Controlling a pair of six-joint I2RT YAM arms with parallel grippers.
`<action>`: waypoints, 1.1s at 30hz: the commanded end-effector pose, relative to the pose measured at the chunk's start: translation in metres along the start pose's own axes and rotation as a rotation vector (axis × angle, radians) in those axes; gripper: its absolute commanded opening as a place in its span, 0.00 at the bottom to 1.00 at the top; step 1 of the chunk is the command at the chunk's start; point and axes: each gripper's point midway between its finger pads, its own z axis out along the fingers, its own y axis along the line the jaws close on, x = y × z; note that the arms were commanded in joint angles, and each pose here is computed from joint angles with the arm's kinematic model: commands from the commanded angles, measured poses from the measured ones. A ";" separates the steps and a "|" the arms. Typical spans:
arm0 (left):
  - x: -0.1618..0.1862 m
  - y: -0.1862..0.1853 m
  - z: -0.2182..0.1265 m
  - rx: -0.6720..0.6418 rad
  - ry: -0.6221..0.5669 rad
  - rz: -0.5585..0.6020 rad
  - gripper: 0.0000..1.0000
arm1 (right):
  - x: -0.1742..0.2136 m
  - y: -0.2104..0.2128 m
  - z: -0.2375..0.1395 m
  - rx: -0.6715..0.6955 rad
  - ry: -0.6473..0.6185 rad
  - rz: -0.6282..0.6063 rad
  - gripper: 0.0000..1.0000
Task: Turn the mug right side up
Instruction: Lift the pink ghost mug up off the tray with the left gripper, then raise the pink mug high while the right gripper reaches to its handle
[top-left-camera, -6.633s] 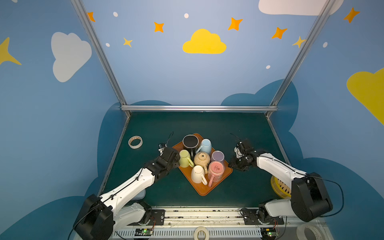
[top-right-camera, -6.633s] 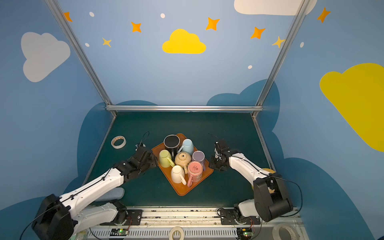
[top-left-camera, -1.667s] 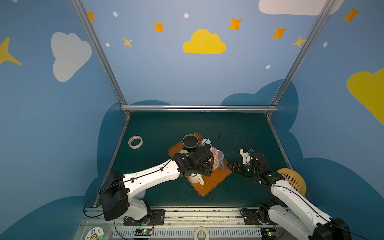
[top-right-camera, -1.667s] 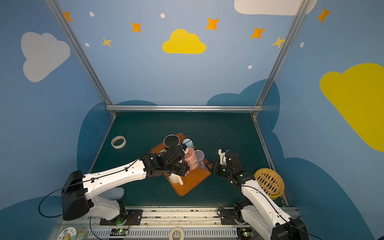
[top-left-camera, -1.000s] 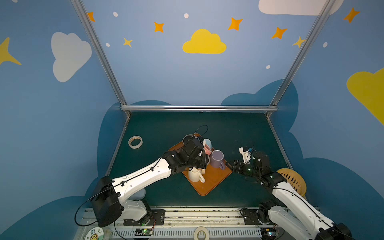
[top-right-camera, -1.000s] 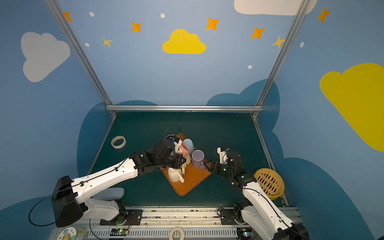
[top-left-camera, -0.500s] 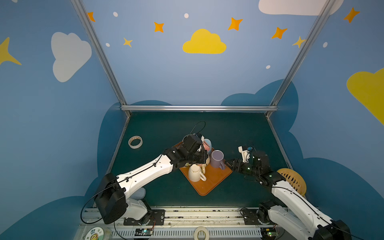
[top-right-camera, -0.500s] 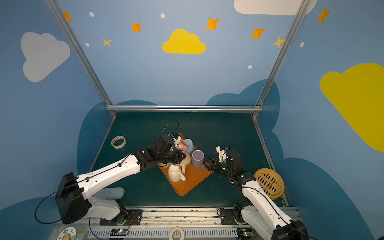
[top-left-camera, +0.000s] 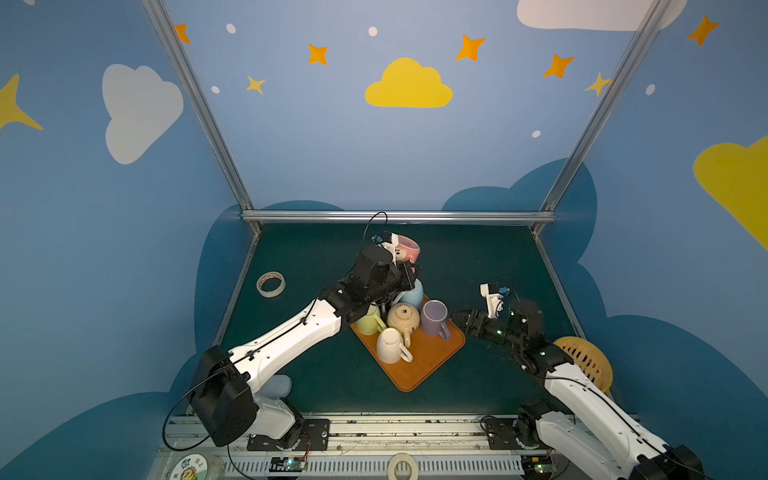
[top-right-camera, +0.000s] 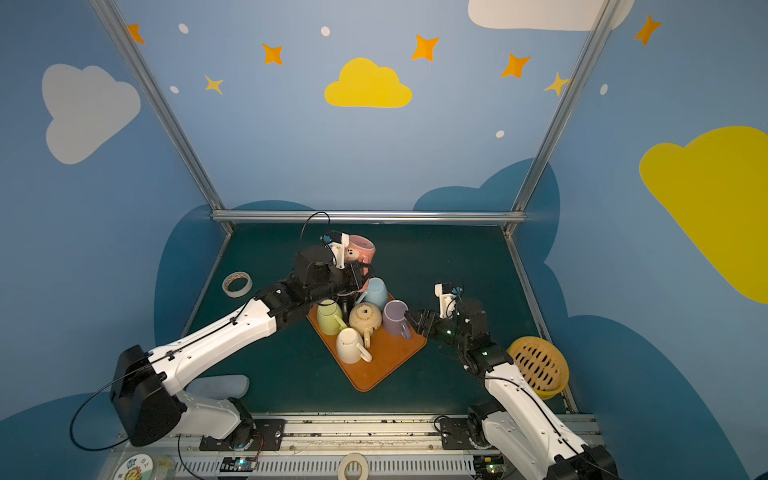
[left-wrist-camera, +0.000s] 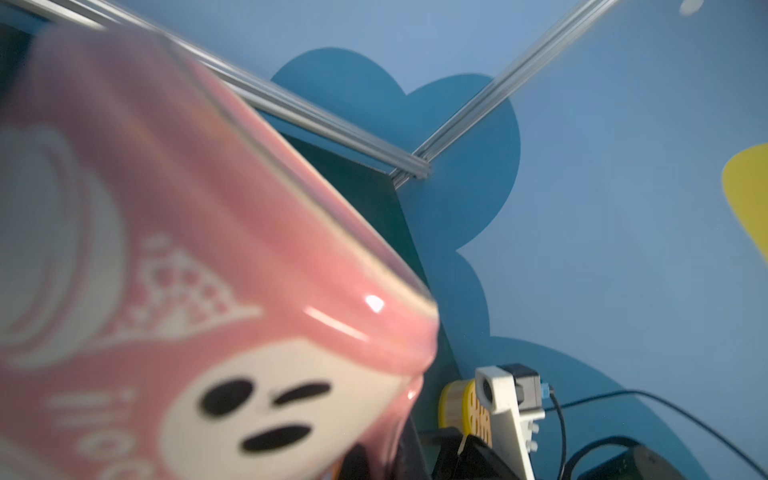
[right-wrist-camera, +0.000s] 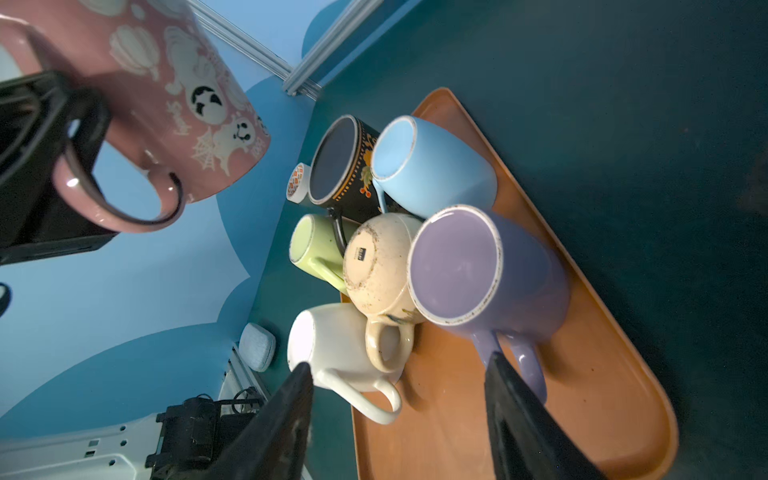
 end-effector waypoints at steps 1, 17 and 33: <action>-0.070 -0.044 -0.009 0.162 -0.229 -0.076 0.04 | -0.037 0.034 -0.005 -0.080 -0.121 -0.118 0.57; -0.122 -0.049 0.007 0.106 -0.322 -0.224 0.04 | -0.112 0.126 0.040 -0.275 -0.200 -0.322 0.30; -0.146 -0.043 0.036 0.120 -0.281 -0.326 0.04 | -0.146 0.169 0.083 -0.360 -0.241 -0.416 0.33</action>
